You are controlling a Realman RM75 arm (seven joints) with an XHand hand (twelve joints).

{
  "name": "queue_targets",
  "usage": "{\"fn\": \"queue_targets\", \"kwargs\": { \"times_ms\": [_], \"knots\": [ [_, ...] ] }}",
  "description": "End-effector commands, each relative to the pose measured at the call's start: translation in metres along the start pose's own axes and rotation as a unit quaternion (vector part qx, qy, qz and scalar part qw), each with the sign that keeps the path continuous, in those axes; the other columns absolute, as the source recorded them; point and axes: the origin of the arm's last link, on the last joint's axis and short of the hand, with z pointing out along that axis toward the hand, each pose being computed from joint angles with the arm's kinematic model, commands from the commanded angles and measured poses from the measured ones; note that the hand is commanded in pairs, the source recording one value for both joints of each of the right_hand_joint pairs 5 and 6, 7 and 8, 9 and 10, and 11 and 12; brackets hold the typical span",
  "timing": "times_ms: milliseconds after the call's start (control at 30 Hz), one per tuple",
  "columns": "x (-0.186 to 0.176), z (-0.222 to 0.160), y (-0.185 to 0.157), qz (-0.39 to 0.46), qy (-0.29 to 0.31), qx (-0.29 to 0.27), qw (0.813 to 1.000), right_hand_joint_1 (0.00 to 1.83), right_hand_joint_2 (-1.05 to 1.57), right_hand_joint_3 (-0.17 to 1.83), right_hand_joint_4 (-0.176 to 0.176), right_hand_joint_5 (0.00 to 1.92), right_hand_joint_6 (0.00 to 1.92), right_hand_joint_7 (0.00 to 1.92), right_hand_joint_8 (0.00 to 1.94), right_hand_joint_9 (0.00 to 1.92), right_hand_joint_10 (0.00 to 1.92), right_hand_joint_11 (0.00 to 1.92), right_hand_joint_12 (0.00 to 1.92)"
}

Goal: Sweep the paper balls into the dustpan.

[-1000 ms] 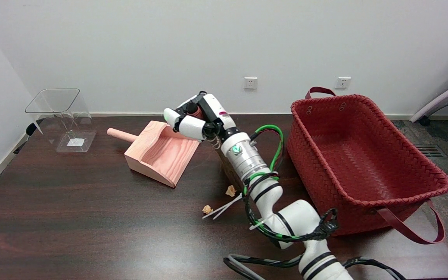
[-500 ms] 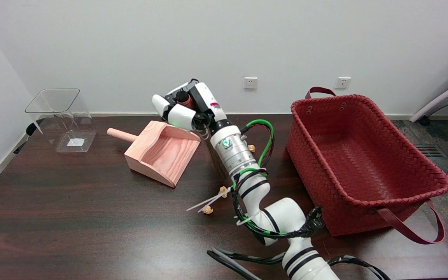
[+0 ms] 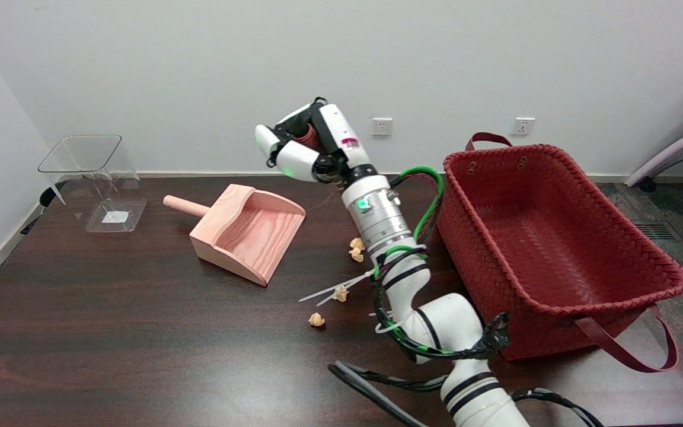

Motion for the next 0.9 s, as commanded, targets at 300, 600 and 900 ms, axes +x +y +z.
{"fn": "queue_targets", "kwargs": {
  "times_ms": [300,600,900],
  "knots": [
    [0.082,-0.023,0.069,-0.073,-0.006,-0.076,0.994,0.99,1.57,1.18,0.000,1.92,1.92,1.92,1.92,1.92,1.92,1.92,1.92],
    [0.067,-0.035,0.099,-0.033,-0.024,-0.106,0.994,0.99,1.57,1.24,0.000,1.92,1.92,1.92,1.92,1.92,1.92,1.92,1.92],
    [0.036,-0.037,0.110,0.003,-0.045,-0.108,0.993,0.98,1.57,1.31,0.000,1.92,1.92,1.92,1.92,1.92,1.92,1.92,1.92]
  ]
}}
